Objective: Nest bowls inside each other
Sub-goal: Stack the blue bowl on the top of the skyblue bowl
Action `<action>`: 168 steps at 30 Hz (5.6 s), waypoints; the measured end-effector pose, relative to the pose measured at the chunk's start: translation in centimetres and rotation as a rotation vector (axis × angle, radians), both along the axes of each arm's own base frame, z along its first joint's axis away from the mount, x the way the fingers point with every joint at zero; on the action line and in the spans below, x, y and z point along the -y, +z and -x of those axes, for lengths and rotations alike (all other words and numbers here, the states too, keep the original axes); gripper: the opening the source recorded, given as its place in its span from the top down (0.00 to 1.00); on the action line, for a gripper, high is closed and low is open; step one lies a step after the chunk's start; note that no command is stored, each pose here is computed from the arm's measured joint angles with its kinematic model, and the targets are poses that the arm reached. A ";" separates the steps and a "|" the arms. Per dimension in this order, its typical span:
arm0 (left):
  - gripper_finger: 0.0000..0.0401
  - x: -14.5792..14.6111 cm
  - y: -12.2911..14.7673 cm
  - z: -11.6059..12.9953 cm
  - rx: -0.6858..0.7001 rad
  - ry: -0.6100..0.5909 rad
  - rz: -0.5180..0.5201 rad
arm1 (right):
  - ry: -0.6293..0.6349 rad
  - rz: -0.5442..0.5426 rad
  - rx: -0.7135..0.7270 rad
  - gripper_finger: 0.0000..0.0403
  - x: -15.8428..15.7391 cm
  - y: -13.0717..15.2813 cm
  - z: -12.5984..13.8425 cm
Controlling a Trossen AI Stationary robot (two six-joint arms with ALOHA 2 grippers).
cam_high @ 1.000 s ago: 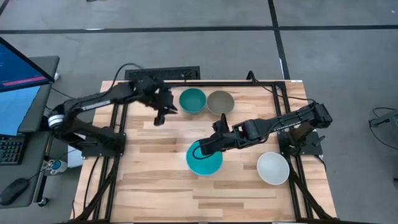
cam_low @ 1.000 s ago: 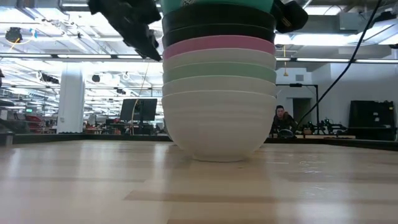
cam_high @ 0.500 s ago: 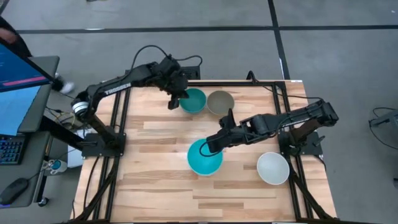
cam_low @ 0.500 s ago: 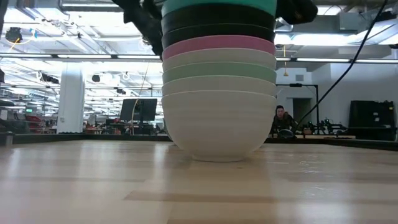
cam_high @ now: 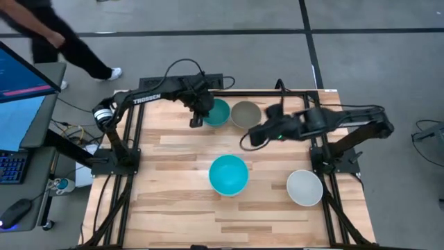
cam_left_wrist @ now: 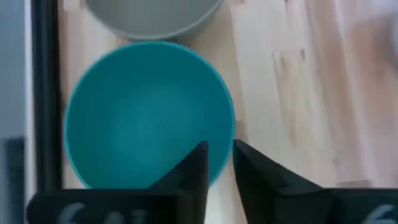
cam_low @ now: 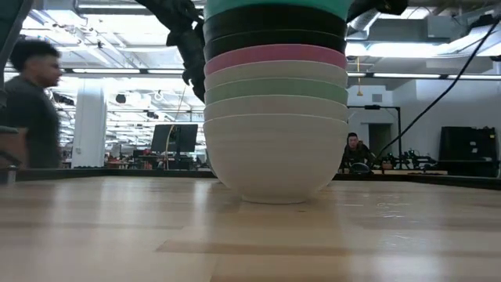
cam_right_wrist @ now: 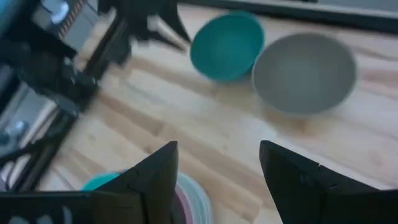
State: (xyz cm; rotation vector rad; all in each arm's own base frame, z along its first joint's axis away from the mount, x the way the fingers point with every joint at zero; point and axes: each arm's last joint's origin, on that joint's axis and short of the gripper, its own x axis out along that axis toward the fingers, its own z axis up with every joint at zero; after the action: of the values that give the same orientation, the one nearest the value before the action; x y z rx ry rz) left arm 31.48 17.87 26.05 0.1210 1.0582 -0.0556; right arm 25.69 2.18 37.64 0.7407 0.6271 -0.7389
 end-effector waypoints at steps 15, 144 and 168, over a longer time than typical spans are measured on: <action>0.52 1.2 -3.9 0.0 -0.023 -0.023 -0.025 | -0.175 0.054 0.016 0.38 5.3 1.9 3.2; 0.99 27.7 6.6 -6.0 -0.169 -0.549 -0.234 | -0.174 -0.440 -0.094 0.56 19.9 -16.6 3.6; 0.68 27.4 9.4 -4.7 -0.169 -0.401 -0.282 | -0.176 -0.435 -0.120 0.56 19.7 -16.7 3.7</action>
State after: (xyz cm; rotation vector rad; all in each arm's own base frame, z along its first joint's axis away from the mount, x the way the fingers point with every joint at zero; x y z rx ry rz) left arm 36.15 -9.49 35.46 0.5920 1.1939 -0.2827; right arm 22.03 -17.52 20.92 1.1685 0.8528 -0.8231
